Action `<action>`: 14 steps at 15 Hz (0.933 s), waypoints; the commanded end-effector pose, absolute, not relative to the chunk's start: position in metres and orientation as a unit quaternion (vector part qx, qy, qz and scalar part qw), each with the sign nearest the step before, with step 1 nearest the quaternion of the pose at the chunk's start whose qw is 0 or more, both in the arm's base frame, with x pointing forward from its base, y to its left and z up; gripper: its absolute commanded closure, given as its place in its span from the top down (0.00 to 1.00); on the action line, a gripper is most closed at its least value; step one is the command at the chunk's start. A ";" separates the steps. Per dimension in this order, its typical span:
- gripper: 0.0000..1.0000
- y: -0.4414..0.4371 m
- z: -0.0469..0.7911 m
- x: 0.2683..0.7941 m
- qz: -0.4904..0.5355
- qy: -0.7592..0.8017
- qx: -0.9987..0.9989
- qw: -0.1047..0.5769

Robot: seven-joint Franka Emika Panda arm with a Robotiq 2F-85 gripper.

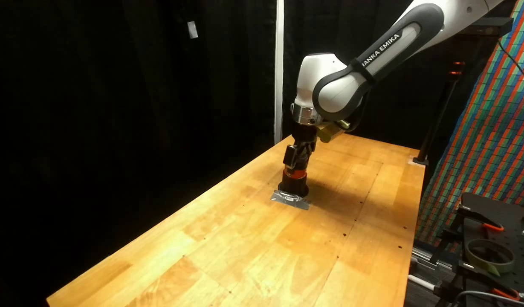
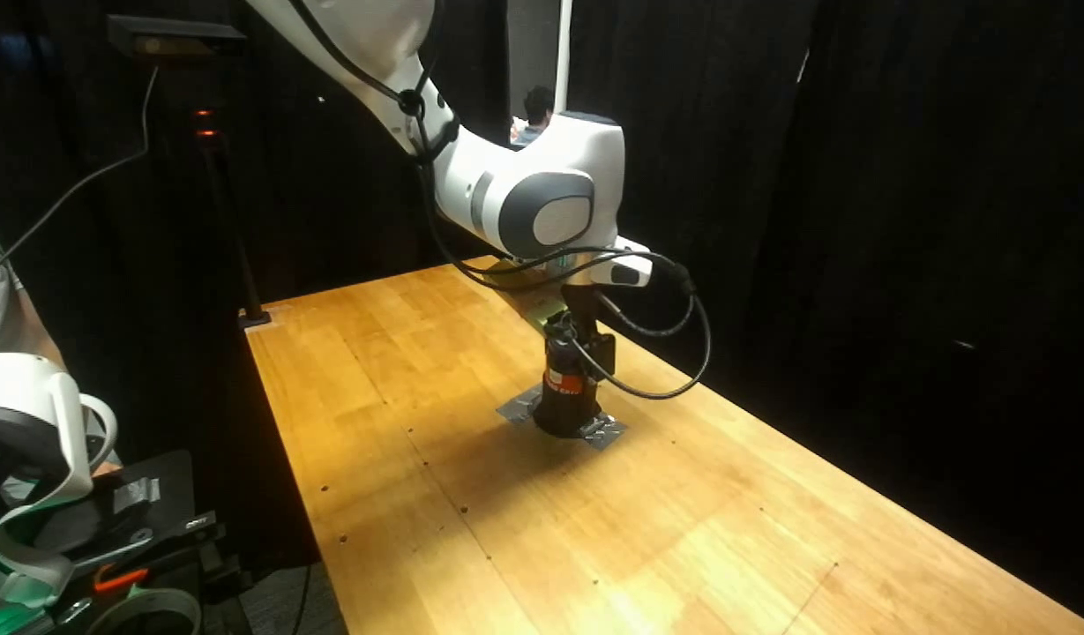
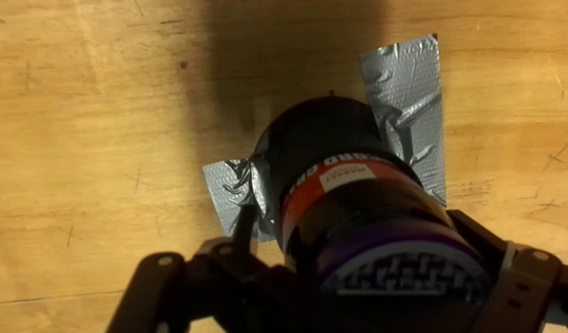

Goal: Put the rubber band around the jar.

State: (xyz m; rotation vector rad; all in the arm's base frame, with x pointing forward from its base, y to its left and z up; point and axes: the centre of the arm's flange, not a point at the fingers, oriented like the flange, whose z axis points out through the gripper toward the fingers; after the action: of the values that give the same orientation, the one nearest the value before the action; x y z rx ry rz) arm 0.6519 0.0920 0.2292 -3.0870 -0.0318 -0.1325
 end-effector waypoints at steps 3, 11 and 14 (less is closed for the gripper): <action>1.00 0.077 0.225 0.632 0.007 -0.006 -1.000 0.027; 0.75 0.074 0.231 0.621 0.029 -0.015 -0.999 0.021; 0.52 0.076 0.235 0.618 0.032 -0.017 -0.999 0.021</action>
State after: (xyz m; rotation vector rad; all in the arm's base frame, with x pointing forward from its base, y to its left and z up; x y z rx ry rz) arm 0.6395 0.0913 0.2343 -3.0905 -0.0436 0.0112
